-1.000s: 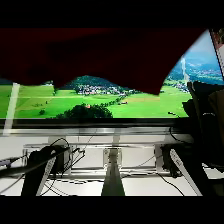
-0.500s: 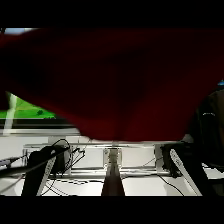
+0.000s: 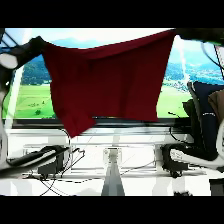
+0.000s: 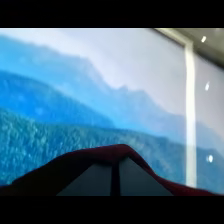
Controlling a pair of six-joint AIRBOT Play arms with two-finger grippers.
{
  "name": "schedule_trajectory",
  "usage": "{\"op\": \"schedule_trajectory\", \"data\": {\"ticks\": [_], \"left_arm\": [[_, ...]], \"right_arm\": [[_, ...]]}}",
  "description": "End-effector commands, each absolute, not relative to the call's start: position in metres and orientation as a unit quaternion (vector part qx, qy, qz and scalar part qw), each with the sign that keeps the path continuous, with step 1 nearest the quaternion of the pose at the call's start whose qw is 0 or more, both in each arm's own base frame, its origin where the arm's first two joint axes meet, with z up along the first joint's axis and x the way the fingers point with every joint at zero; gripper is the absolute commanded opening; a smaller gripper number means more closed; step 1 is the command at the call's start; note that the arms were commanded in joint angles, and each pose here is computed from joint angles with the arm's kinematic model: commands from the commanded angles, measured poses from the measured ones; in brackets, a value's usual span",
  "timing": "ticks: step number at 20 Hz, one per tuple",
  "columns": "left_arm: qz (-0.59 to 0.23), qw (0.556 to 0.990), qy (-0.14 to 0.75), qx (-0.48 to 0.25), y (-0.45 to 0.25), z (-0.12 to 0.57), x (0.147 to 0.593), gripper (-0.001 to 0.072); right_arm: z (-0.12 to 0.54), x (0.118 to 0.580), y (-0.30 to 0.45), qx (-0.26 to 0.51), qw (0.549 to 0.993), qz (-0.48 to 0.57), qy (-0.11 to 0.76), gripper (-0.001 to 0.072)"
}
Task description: Fold the clothes and pants, and hang the long-sleeved shirts on hangers.
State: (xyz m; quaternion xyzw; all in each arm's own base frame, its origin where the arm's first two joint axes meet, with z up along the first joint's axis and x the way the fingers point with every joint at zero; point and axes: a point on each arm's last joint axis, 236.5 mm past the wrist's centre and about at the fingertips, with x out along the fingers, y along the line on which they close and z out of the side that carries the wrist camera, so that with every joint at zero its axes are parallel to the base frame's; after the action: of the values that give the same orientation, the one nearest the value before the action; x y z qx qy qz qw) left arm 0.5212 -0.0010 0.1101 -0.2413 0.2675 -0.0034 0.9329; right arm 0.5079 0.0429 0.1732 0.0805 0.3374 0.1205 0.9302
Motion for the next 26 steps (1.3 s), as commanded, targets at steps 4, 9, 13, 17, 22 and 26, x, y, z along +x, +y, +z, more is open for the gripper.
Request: {"op": "schedule_trajectory", "data": {"ticks": [4,9,13,17,22,26], "left_arm": [[-0.032,0.898,0.388,-0.205,-0.02,0.01,0.562,0.0012],[-0.05,0.833,0.529,-0.152,-0.026,-0.059,0.509,0.0014],[-0.057,0.818,0.553,-0.148,-0.023,-0.055,0.494,0.0015],[-0.064,0.804,0.573,-0.144,-0.008,-0.046,0.475,0.0015],[-0.063,0.794,0.587,-0.144,-0.005,-0.053,0.468,0.0015],[-0.046,0.784,0.604,-0.136,0.017,-0.057,0.458,0.0015]], "right_arm": [[0.02,0.557,0.031,0.103,0.891,0.09,0.433,0.0011],[-0.025,0.553,0.031,0.107,0.87,0.088,0.473,0.0012],[-0.02,0.544,0.016,0.056,0.87,0.078,0.484,0.0012],[-0.027,0.497,0.003,0.001,0.821,0.079,0.566,0.0011],[-0.038,0.468,-0.005,-0.025,0.783,0.084,0.616,0.0011],[-0.041,0.462,-0.021,-0.055,0.773,0.067,0.629,0.0011]]}}
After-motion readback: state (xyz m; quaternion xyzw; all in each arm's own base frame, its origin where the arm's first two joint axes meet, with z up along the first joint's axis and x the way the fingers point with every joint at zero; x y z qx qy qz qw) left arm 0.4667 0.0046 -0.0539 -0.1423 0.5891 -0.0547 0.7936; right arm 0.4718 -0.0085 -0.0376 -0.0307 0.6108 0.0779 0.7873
